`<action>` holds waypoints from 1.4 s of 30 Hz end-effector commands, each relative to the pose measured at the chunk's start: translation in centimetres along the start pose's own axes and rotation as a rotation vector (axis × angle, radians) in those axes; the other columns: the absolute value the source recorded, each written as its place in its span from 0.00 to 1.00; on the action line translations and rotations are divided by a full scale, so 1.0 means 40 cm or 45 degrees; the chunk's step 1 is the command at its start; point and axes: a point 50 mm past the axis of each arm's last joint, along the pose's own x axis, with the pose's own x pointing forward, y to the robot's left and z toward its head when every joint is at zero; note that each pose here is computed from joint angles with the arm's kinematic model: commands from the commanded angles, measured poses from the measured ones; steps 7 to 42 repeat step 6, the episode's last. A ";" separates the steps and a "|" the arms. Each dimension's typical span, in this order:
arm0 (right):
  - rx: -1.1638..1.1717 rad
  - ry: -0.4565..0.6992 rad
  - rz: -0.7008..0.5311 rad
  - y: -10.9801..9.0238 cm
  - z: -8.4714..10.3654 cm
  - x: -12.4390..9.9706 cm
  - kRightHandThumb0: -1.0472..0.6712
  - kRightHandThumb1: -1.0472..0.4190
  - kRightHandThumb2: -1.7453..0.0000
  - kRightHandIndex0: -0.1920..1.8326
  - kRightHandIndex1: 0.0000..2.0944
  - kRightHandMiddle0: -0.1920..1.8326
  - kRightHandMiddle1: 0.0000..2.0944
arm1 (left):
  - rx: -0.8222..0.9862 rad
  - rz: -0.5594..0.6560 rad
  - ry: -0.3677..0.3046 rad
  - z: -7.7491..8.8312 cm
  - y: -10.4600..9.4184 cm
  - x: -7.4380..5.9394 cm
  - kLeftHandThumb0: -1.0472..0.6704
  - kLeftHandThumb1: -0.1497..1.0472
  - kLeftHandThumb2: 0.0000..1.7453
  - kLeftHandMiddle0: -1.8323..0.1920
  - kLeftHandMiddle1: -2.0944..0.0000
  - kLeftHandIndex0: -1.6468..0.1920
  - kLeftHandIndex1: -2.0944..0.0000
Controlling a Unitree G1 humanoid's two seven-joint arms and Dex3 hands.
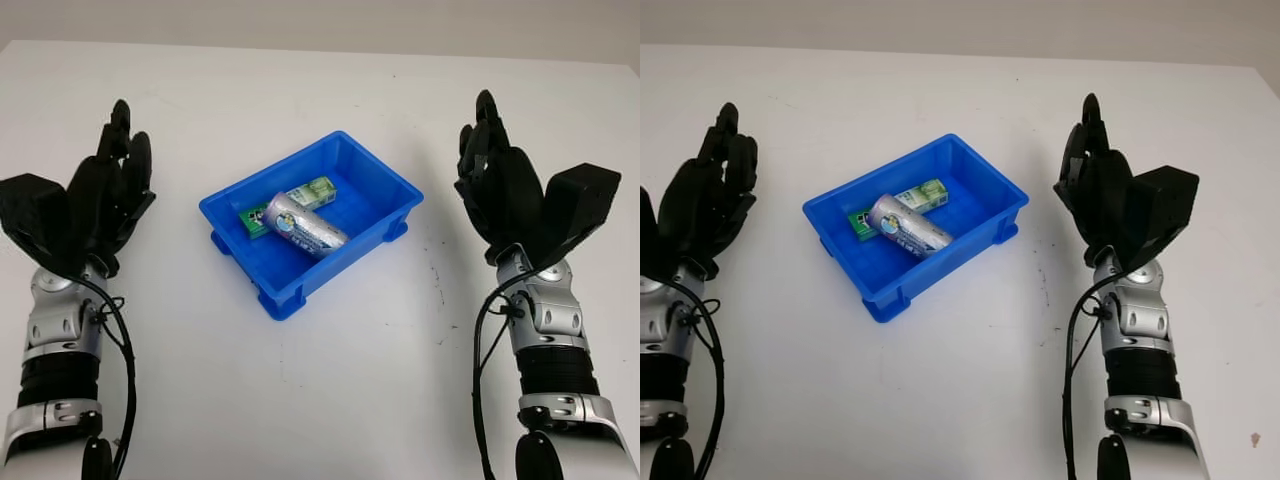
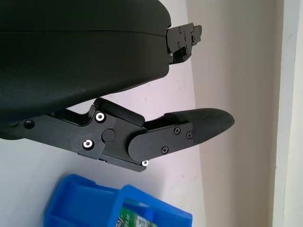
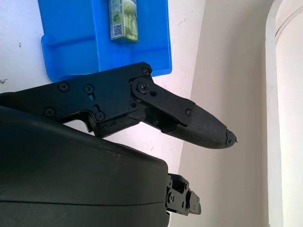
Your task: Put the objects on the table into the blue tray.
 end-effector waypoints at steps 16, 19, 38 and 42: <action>-0.013 0.005 0.009 -0.006 0.009 0.000 0.18 0.00 0.51 0.00 0.00 0.00 0.00 | -0.044 0.001 -0.017 -0.004 -0.006 -0.001 0.18 1.00 0.35 1.00 1.00 1.00 1.00; -0.013 0.005 0.009 -0.006 0.009 0.000 0.18 0.00 0.51 0.00 0.00 0.00 0.00 | -0.044 0.001 -0.017 -0.004 -0.006 -0.001 0.18 1.00 0.35 1.00 1.00 1.00 1.00; -0.013 0.005 0.009 -0.006 0.009 0.000 0.18 0.00 0.51 0.00 0.00 0.00 0.00 | -0.044 0.001 -0.017 -0.004 -0.006 -0.001 0.18 1.00 0.35 1.00 1.00 1.00 1.00; -0.013 0.005 0.009 -0.006 0.009 0.000 0.18 0.00 0.51 0.00 0.00 0.00 0.00 | -0.044 0.001 -0.017 -0.004 -0.006 -0.001 0.18 1.00 0.35 1.00 1.00 1.00 1.00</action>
